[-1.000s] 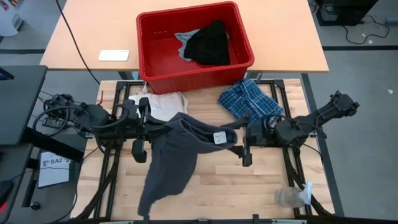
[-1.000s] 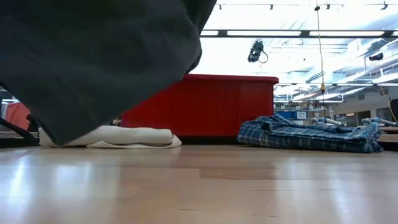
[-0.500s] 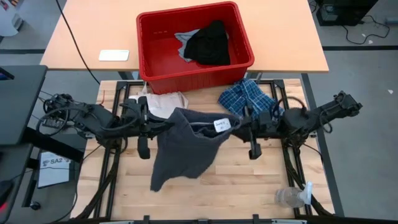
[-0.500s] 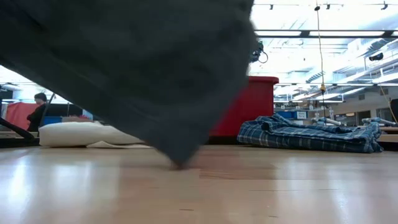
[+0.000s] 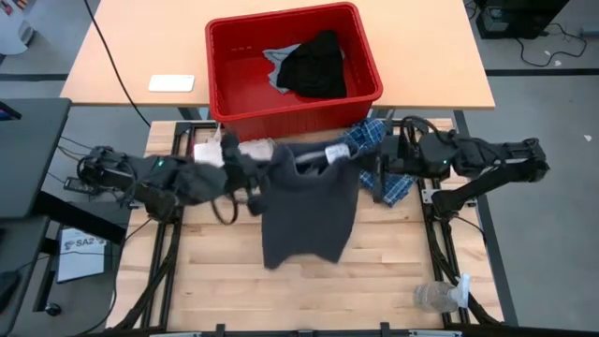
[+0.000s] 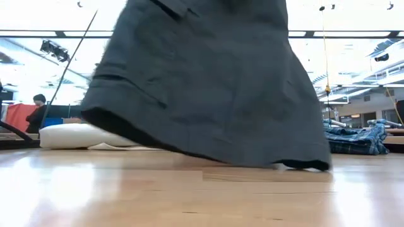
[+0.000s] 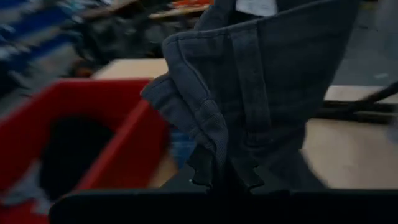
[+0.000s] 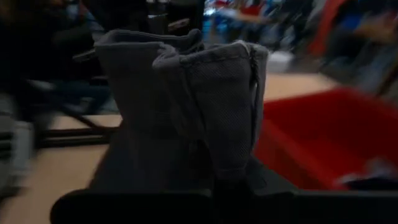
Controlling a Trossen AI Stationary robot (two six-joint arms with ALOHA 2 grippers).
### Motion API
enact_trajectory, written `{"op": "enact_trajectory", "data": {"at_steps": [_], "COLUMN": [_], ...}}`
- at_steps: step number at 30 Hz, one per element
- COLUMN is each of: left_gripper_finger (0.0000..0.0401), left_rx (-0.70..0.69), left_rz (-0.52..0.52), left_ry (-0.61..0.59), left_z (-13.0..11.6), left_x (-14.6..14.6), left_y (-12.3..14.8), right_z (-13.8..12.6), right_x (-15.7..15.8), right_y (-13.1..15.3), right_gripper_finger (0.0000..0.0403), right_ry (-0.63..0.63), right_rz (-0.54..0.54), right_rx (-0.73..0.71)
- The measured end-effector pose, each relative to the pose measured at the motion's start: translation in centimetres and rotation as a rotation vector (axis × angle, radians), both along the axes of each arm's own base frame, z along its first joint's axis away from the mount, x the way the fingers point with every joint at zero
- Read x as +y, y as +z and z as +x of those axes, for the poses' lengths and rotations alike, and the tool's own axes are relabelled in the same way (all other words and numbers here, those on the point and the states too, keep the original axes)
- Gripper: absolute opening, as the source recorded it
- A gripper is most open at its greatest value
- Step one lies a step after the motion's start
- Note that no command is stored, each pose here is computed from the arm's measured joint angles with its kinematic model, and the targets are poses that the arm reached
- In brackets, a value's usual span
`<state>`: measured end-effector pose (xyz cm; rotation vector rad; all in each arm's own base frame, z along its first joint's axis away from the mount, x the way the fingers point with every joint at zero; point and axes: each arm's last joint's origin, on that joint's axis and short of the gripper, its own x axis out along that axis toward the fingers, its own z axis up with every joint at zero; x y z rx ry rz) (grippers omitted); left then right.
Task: Fold laundry
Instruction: Fold the gray shorts
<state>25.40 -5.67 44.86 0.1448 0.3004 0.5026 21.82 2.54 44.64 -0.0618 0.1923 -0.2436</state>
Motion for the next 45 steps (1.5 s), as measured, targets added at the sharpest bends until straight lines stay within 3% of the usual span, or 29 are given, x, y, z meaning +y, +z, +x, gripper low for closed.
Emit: {"op": "enact_trajectory", "data": {"at_steps": [4, 6, 9, 11, 14, 20, 25, 29, 31, 34, 38, 41, 45], "left_gripper_finger": [0.0014, 0.0013, 0.0012, 0.0012, 0.0012, 0.0011, 0.0011, 0.0011, 0.0011, 0.0015, 0.0016, 0.0015, 0.0015], "left_rx": [-0.138, -0.212, -0.215, -0.166, -0.047, 0.141, 0.178, 0.124, 0.128, 0.116, 0.076, 0.003, -0.034], "left_rz": [0.048, 0.083, 0.107, 0.087, 0.016, -0.192, -0.378, -0.534, -0.583, -0.628, -0.609, -0.595, -0.569], "left_ry": [0.045, 0.0, -0.081, -0.132, -0.181, -0.283, -0.297, -0.281, -0.252, -0.201, -0.138, -0.075, 0.116], "left_z": [0.2, -0.3, -0.8, -1.1, -0.7, 1.0, 1.6, 1.6, 1.7, 1.8, 1.9, 1.8, 1.8], "left_x": [1.6, 1.1, -0.3, -1.6, -3.8, -10.4, -15.8, -18.0, -18.5, -18.5, -17.8, -16.5, -13.3], "left_y": [2.0, 3.3, 3.6, 2.9, 0.6, -7.8, -15.9, -19.0, -20.4, -21.0, -20.7, -19.2, -18.7], "right_z": [-0.7, -1.3, -1.6, -1.5, -1.1, 0.3, 1.0, 1.8, 2.3, 3.1, 4.0, 4.2, 3.9], "right_x": [-0.8, -0.5, 0.5, 1.2, 2.4, 7.3, 11.6, 13.9, 14.3, 13.9, 11.8, 9.3, 4.7], "right_y": [2.3, 3.6, 4.2, 3.6, 1.4, -6.1, -13.5, -18.1, -19.7, -20.3, -19.4, -17.8, -16.9], "right_gripper_finger": [0.002, 0.002, 0.002, 0.002, 0.002, 0.002, 0.002, 0.002, 0.002, 0.002, 0.002, 0.002, 0.002], "right_ry": [-0.047, -0.015, 0.084, 0.139, 0.211, 0.278, 0.277, 0.311, 0.29, 0.256, 0.227, 0.184, 0.022], "right_rz": [-0.169, -0.194, -0.178, -0.087, 0.147, 0.561, 0.78, 0.959, 1.0, 1.029, 1.05, 1.051, 1.006], "right_rx": [-0.04, -0.077, -0.097, -0.075, 0.032, 0.318, 0.417, 0.413, 0.449, 0.47, 0.438, 0.362, 0.314]}}
